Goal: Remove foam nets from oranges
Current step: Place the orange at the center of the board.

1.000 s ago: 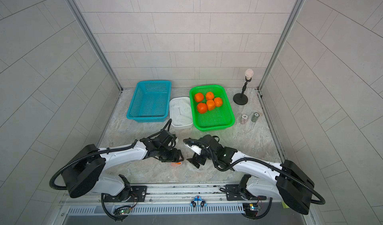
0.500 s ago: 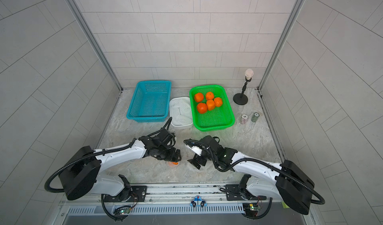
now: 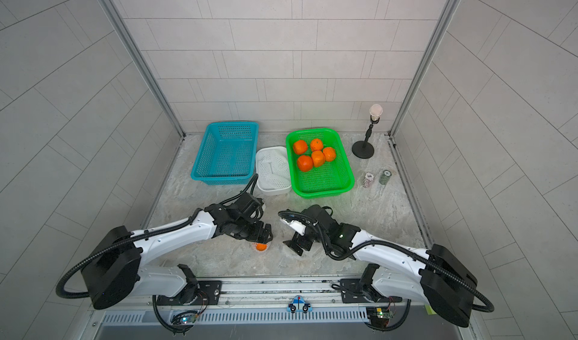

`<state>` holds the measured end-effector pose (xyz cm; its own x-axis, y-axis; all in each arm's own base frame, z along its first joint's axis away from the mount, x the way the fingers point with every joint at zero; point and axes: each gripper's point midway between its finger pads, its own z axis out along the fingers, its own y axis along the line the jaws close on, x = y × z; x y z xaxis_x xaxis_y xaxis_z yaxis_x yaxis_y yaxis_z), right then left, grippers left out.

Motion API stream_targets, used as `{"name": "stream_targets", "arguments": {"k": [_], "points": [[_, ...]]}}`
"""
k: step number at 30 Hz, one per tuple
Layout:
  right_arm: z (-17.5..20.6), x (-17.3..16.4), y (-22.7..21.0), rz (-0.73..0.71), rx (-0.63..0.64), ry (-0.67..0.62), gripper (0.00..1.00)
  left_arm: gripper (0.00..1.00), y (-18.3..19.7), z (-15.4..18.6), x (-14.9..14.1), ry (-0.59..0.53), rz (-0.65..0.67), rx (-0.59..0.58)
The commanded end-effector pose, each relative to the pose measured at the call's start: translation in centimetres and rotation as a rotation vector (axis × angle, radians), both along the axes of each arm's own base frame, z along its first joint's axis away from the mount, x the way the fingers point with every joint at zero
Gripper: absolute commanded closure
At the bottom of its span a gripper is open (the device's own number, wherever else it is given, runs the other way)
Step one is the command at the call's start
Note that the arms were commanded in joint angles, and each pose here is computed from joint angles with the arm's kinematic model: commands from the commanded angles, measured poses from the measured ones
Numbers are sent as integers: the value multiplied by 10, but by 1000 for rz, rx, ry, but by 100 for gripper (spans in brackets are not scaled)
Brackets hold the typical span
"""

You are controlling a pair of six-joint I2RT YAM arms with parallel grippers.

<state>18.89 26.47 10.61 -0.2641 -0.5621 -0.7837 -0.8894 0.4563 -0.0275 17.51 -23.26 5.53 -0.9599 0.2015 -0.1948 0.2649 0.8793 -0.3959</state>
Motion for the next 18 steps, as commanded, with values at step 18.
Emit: {"name": "stream_targets", "arguments": {"k": [18], "points": [[15, -12, 17, 127, 40, -59, 0, 8, -10, 22, 21, -82, -43, -21]]}}
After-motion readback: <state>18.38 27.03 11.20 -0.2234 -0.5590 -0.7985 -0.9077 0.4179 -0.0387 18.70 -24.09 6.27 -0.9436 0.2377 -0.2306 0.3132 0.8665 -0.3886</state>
